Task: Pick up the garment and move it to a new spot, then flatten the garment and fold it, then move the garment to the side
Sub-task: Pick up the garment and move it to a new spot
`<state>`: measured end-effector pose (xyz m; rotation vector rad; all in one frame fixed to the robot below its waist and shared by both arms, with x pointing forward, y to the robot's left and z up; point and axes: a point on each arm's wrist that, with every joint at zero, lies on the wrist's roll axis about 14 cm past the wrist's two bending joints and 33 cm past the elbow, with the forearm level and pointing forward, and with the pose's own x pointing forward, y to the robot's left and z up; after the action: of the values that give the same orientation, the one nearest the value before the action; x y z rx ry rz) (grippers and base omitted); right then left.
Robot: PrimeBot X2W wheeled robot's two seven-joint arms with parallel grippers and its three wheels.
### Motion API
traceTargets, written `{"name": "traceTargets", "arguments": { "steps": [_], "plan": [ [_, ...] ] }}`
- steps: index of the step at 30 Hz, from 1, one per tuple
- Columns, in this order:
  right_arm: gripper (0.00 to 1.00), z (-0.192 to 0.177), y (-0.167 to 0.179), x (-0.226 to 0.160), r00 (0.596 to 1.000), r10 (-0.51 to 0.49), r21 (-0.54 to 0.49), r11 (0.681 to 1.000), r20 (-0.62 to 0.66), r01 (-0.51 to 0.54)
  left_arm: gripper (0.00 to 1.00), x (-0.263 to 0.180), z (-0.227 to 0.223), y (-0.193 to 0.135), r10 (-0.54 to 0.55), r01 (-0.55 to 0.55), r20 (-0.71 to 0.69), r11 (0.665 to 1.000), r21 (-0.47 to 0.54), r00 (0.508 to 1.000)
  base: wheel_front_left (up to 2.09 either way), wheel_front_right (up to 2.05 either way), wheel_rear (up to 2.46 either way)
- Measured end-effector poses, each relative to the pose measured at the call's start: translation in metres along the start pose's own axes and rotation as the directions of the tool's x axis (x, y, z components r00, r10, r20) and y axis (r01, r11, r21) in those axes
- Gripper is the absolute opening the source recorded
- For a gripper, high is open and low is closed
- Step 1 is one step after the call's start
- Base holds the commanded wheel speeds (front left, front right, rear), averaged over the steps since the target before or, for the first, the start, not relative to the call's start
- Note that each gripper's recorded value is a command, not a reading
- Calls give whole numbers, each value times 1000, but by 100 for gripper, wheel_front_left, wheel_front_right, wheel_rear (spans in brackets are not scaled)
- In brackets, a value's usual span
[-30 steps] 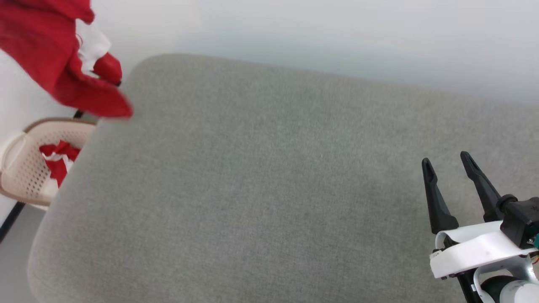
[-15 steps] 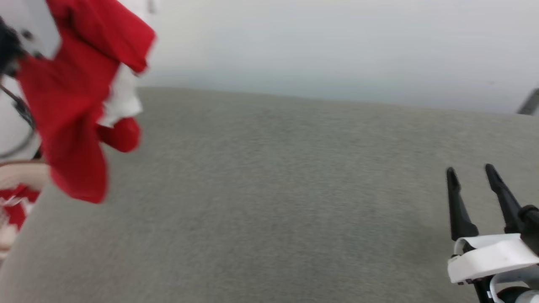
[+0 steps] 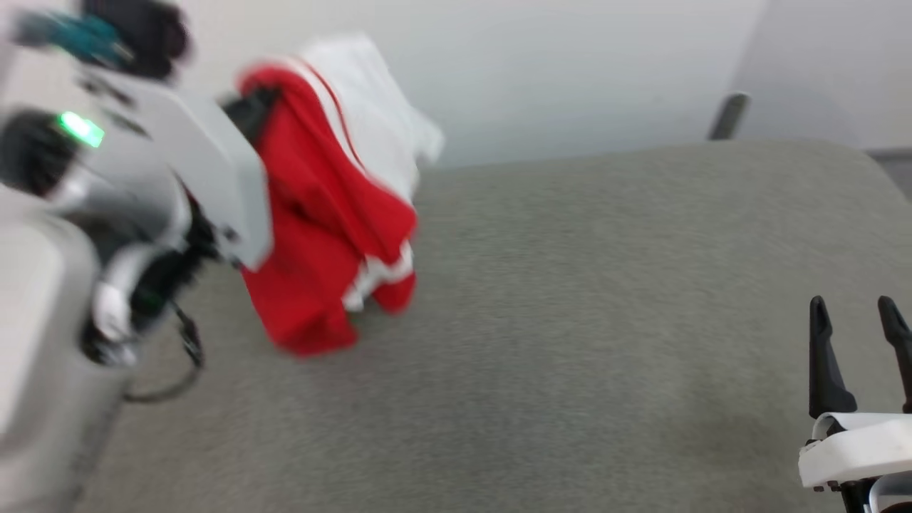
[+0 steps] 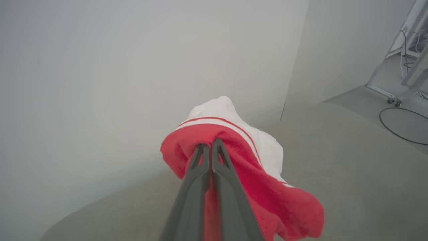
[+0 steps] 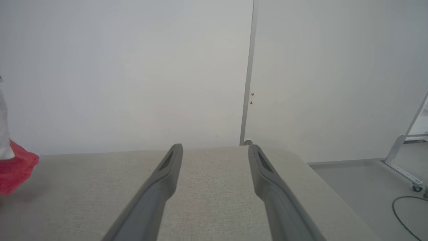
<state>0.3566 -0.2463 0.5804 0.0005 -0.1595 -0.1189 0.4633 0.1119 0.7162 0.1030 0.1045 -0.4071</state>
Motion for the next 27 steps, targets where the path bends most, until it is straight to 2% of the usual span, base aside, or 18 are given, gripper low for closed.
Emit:
{"name": "traceTargets", "arguments": {
  "steps": [4, 8, 16, 22, 23, 26, 27],
  "plan": [
    [100, -4, -18, -12, 998, -54, -4, 999, -15, 54, 0, 25, -48, -39, -112, 104, -125, 992, -66, 986, 0, 0, 0],
    [100, -10, -29, -22, 996, -90, 2, 996, -29, 90, 0, 42, -102, -71, -195, 165, -260, 977, -136, 945, 0, 0, 0],
    [100, -26, -37, -34, 990, -123, 28, 992, -66, 125, 0, 58, -210, -101, -268, 171, -512, 958, -228, 816, 0, 0, 0],
    [100, -31, -41, -38, 987, -140, 30, 989, -80, 143, 0, 58, -262, -121, -312, 173, -626, 946, -274, 714, 0, 0, 0],
    [100, -31, -41, -37, 987, -141, 31, 989, -79, 144, 24, 59, -265, -124, -321, 179, -633, 943, -279, 704, 0, 0, 0],
    [100, -32, -40, -36, 987, -137, 38, 989, -80, 140, 49, 62, -266, -128, -337, 191, -639, 938, -288, 691, 0, 0, 0],
    [100, -33, -39, -36, 988, -135, 39, 990, -80, 138, 100, 63, -265, -127, -339, 190, -641, 937, -292, 688, 0, 0, 0]
  ]
}}
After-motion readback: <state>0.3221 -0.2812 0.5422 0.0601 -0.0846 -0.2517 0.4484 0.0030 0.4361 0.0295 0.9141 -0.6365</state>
